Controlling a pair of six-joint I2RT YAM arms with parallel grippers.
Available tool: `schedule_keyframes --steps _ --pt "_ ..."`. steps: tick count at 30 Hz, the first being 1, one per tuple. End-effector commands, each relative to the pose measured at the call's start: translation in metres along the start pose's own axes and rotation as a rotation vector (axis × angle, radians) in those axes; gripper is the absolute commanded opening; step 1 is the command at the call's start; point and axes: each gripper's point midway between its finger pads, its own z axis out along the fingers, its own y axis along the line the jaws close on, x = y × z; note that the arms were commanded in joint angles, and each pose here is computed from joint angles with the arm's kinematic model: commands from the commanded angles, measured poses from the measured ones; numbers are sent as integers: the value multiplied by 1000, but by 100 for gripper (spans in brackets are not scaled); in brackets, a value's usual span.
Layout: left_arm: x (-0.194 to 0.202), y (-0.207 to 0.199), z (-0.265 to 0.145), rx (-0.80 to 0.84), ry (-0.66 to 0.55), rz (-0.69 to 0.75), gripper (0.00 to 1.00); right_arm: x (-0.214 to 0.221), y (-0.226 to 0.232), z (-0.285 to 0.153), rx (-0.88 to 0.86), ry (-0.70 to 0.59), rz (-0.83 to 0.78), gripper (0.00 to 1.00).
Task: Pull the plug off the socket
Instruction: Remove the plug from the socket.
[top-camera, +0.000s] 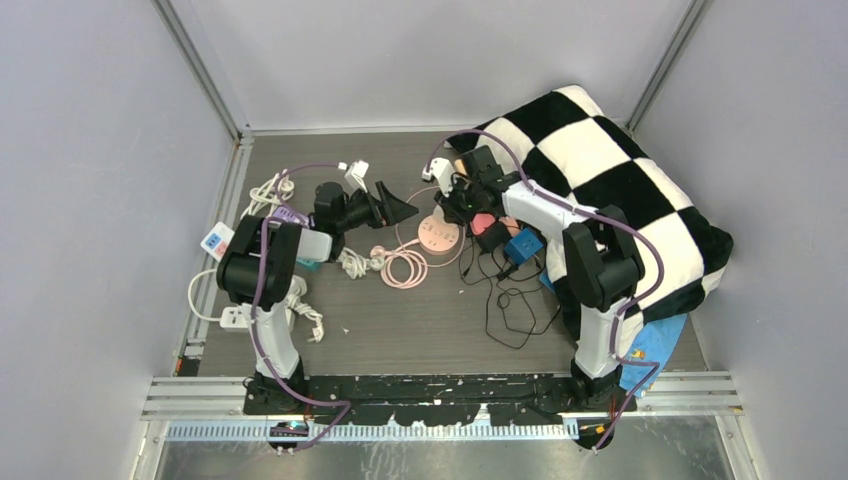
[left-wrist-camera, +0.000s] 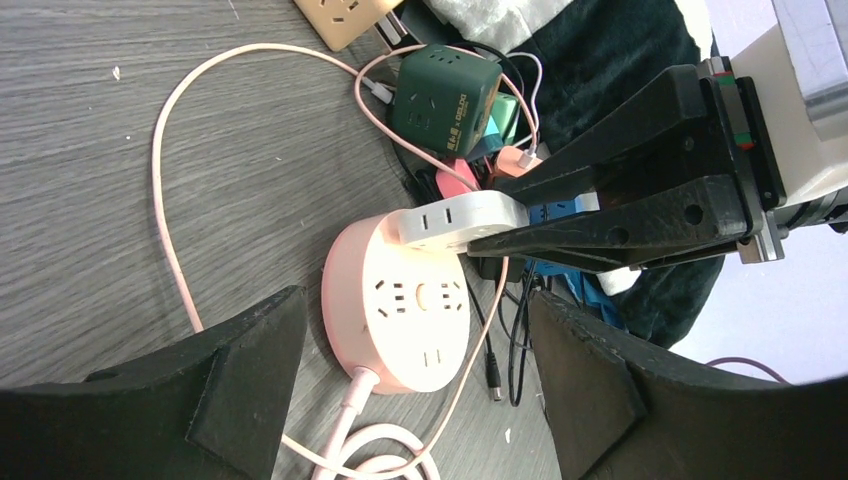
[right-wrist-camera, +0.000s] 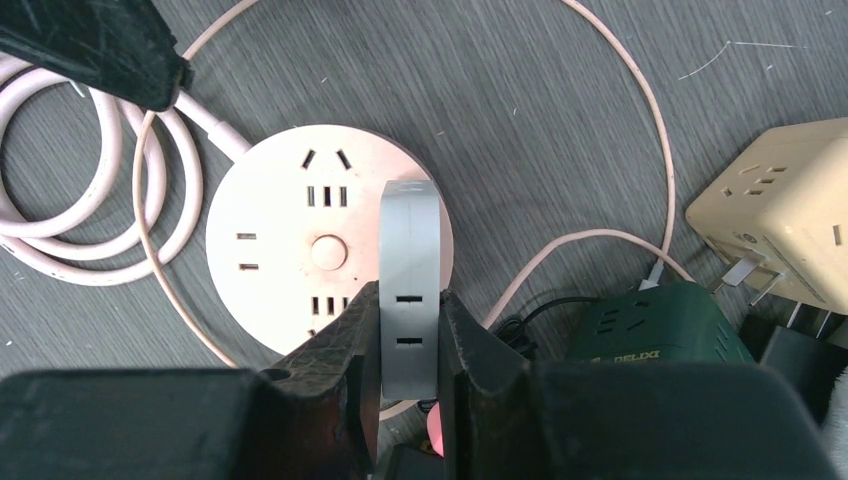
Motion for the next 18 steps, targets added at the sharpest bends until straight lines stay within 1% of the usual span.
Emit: schedule_keyframes --steps 1,14,18 --pt "-7 -7 6 38 -1 29 82 -27 1 -20 12 -105 -13 1" --pt "-1 -17 12 89 31 16 80 -18 0 -21 30 -184 32 1" --pt "2 -19 16 110 52 10 76 -19 -1 -26 36 -206 37 1"
